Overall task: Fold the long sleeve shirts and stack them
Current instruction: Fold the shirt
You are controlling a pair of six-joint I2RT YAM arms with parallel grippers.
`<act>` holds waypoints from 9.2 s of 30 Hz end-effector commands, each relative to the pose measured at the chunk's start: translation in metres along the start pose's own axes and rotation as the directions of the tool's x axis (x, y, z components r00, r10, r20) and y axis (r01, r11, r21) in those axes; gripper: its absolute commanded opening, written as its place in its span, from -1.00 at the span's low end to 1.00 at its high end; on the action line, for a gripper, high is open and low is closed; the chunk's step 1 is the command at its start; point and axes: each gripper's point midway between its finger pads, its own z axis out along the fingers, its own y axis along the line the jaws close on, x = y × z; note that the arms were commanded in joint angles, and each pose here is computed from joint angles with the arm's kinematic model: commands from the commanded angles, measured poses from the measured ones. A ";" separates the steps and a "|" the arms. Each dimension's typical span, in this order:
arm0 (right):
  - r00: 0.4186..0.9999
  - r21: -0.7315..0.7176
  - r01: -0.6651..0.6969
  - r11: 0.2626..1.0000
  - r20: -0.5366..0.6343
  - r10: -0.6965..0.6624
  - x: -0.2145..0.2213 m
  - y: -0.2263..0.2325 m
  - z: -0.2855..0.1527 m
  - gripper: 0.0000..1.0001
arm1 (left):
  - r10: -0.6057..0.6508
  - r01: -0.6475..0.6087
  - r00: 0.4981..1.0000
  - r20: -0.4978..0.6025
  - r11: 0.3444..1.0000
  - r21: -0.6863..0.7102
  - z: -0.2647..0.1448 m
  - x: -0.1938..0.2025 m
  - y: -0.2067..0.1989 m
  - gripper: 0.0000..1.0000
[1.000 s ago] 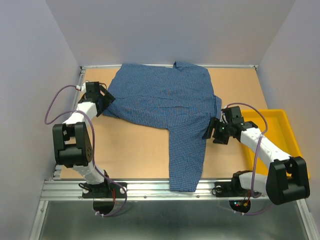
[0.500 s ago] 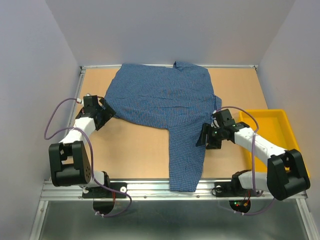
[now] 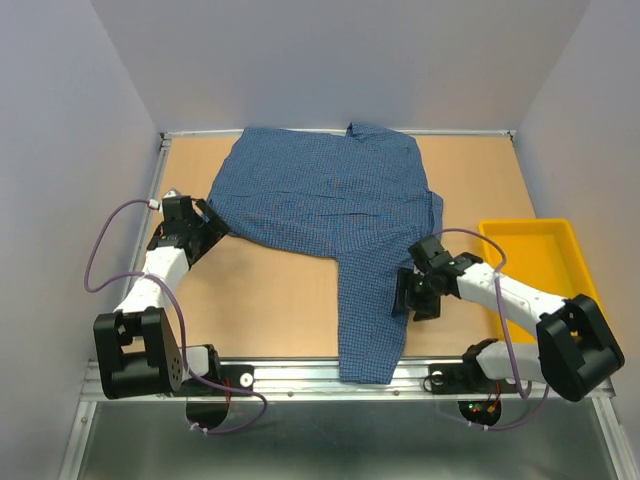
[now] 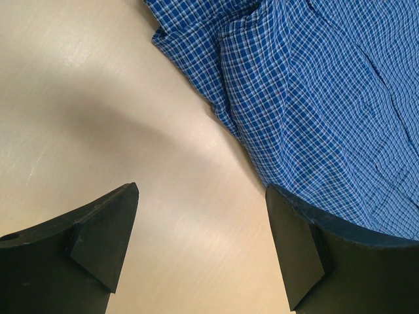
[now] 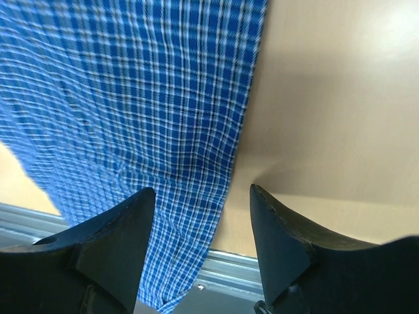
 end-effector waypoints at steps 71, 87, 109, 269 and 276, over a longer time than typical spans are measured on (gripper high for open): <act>0.830 -0.057 -0.114 0.992 0.543 0.127 -0.329 0.036 -0.089 0.41 | -0.037 0.043 0.998 0.051 0.993 -0.109 0.060 -0.040 -0.004 0.66; 0.844 -0.111 -0.299 0.948 0.433 0.317 -0.214 -0.025 -0.031 0.40 | -0.129 0.129 0.992 0.004 0.983 -0.129 0.092 -0.033 0.003 0.55; 0.805 -0.243 -0.347 0.906 0.419 0.421 -0.201 -0.034 0.012 0.21 | -0.167 0.159 0.985 -0.043 0.977 -0.144 0.111 -0.025 0.025 0.18; 0.684 -0.347 0.162 0.924 0.714 0.148 -0.339 0.115 -0.157 -0.99 | 0.157 -0.148 0.973 -0.167 0.987 0.063 -0.013 0.137 -0.094 0.89; 0.684 -0.347 0.162 0.924 0.714 0.148 -0.338 0.115 -0.157 -0.99 | 0.146 -0.139 0.984 -0.102 0.988 0.068 0.004 0.128 -0.104 0.89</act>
